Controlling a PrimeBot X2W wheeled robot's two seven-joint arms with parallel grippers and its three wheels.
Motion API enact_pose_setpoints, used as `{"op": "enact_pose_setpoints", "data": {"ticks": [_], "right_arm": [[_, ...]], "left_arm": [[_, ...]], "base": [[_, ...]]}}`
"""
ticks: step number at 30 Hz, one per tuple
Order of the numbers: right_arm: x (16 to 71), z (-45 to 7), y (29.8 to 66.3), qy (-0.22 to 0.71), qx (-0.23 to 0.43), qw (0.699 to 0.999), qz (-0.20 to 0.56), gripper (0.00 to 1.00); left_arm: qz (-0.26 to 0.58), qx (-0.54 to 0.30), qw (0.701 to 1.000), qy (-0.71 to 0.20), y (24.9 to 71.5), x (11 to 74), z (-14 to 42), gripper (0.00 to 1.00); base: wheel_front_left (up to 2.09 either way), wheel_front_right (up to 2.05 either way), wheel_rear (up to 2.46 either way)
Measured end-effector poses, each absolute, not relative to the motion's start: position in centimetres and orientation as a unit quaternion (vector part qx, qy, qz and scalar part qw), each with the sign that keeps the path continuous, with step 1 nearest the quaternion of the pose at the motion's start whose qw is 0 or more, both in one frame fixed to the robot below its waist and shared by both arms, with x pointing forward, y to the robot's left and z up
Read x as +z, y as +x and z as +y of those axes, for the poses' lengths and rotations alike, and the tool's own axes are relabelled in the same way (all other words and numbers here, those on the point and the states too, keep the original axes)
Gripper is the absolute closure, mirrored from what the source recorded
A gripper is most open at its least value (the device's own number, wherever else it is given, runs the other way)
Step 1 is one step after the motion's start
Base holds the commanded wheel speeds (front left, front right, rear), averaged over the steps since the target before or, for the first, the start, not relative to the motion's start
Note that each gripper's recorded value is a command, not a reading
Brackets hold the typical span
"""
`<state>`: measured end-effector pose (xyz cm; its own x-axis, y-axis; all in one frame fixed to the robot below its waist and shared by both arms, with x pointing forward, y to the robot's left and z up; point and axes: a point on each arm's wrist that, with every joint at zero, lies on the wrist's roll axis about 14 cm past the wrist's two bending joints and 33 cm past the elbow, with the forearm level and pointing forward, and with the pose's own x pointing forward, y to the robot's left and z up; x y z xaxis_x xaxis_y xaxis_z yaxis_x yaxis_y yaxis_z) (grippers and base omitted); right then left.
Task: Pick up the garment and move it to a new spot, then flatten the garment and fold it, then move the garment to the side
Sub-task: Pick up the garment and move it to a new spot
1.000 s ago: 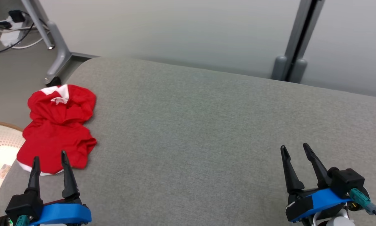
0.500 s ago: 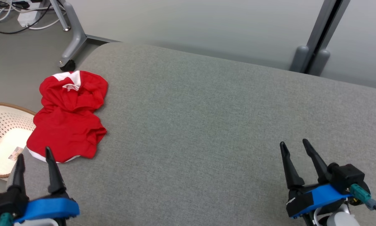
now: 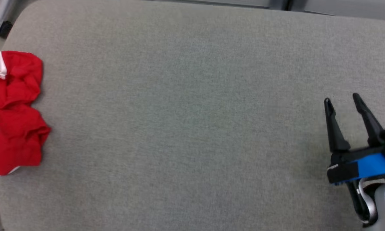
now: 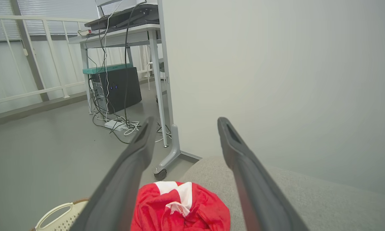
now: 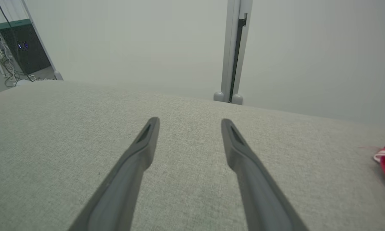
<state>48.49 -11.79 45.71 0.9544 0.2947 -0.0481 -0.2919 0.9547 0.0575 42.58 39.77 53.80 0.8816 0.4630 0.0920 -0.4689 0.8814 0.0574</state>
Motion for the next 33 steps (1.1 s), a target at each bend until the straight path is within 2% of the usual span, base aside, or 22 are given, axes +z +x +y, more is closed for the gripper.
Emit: {"op": "enact_pose_setpoints", "data": {"ticks": [6,11,18,22,30,31,32,33], "right_arm": [[44.0,-14.8,49.6,0.003,0.120,0.992,0.044,0.00],[43.0,-16.3,50.0,-0.010,0.108,0.993,0.055,0.00],[42.4,-17.1,50.1,-0.016,0.101,0.993,0.061,0.00],[42.1,-17.3,50.0,-0.016,0.099,0.993,0.064,0.00],[42.4,-17.4,49.8,-0.016,0.098,0.993,0.063,0.00],[42.4,-17.4,49.8,-0.016,0.098,0.993,0.063,0.00],[42.5,-17.4,49.8,-0.016,0.098,0.993,0.062,0.00],[42.6,-17.4,49.7,-0.016,0.097,0.993,0.062,0.00]], "left_arm": [[0.028,0.237,0.970,0.041,47.4,50.2,41.3,0.00],[0.115,0.250,0.961,0.027,48.7,45.4,42.6,0.00],[0.260,0.278,0.925,-0.018,46.4,37.9,43.4,0.00],[0.348,0.290,0.890,-0.051,43.5,33.9,42.9,0.00],[0.409,0.290,0.860,-0.097,42.2,32.0,42.1,0.00],[0.411,0.287,0.859,-0.100,42.3,32.0,42.0,0.06],[0.411,0.287,0.859,-0.103,42.3,31.9,42.0,1.00],[0.412,0.285,0.859,-0.103,42.3,31.9,42.0,1.00]], "base": [[0.00,0.00,0.00],[0.00,0.00,0.00],[0.00,0.00,0.00],[0.00,0.00,0.00],[0.00,0.00,0.00],[0.00,0.00,0.00],[0.00,0.00,0.00],[0.00,0.00,0.00]]}}
